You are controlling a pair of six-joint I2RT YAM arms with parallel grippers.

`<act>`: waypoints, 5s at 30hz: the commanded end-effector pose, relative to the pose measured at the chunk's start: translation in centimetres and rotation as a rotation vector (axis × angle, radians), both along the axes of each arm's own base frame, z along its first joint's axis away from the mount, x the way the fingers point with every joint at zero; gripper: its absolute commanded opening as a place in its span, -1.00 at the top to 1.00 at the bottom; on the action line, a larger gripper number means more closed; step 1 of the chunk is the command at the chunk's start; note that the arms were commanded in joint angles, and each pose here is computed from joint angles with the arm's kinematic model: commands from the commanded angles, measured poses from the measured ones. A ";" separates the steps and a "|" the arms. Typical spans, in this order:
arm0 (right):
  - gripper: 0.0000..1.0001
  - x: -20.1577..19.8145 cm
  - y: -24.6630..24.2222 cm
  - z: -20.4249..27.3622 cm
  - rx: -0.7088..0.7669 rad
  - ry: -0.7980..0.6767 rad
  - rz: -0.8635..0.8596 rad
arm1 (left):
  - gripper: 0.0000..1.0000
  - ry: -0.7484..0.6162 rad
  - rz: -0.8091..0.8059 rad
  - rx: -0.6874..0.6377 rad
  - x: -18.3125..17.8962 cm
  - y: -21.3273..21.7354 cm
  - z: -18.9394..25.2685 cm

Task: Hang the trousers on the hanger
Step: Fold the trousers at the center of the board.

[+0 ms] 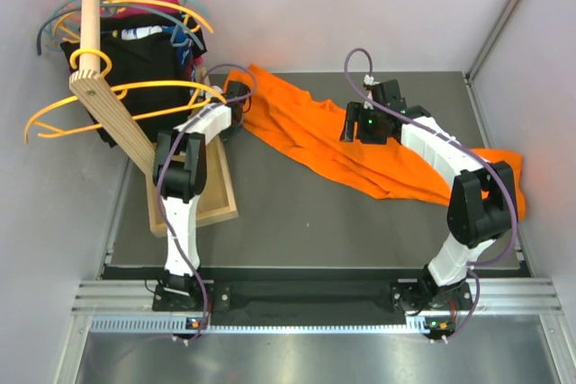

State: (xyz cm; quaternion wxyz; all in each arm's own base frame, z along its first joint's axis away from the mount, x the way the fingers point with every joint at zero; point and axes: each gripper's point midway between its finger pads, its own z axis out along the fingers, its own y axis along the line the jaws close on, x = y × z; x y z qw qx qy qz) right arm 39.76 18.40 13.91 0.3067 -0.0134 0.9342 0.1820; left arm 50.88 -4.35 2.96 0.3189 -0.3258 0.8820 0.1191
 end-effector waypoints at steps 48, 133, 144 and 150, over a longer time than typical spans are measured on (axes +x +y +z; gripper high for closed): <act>-0.59 0.3 -10.1 2.2 0.001 -0.038 -0.154 | 0.05 -0.623 -0.291 0.063 14.6 -14.4 10.8; 0.72 -1.7 -44.2 -4.6 -0.584 0.107 -1.292 | 0.21 -0.775 -0.053 -0.187 18.5 -7.3 10.2; 1.00 -4.2 -45.4 1.2 -0.845 -0.036 -1.277 | 0.23 -0.753 -0.035 -0.184 18.2 -6.7 9.3; 1.00 -7.2 -47.9 2.4 -1.035 -0.054 -1.360 | 0.23 -0.752 -0.038 -0.185 18.1 -6.8 9.4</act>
